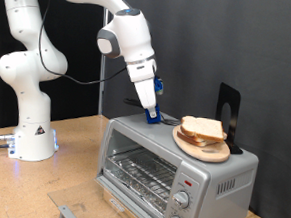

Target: Make a piece of toast with the oven

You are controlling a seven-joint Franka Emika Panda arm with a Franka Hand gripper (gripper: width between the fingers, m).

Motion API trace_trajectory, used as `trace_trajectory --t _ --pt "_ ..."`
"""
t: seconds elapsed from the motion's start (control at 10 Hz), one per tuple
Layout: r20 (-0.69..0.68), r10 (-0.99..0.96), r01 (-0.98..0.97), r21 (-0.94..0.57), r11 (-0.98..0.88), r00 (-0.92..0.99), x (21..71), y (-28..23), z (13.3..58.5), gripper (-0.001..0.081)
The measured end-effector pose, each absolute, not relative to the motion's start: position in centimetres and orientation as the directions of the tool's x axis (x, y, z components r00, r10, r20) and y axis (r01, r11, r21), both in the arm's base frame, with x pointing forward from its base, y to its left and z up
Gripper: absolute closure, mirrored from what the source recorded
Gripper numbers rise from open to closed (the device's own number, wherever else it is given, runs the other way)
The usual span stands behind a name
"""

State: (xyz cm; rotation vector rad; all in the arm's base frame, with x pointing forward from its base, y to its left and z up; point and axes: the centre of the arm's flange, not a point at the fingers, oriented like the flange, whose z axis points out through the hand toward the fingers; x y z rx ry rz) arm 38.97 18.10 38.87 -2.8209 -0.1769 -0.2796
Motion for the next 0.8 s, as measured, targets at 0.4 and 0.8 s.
trace_trajectory --t 0.4,0.8 --pt "0.204 0.095 0.149 -0.272 -0.951 0.974 38.95 18.0 38.54 0.0" --pt "0.194 0.093 0.144 -0.264 -0.954 0.977 39.04 17.97 37.88 0.0"
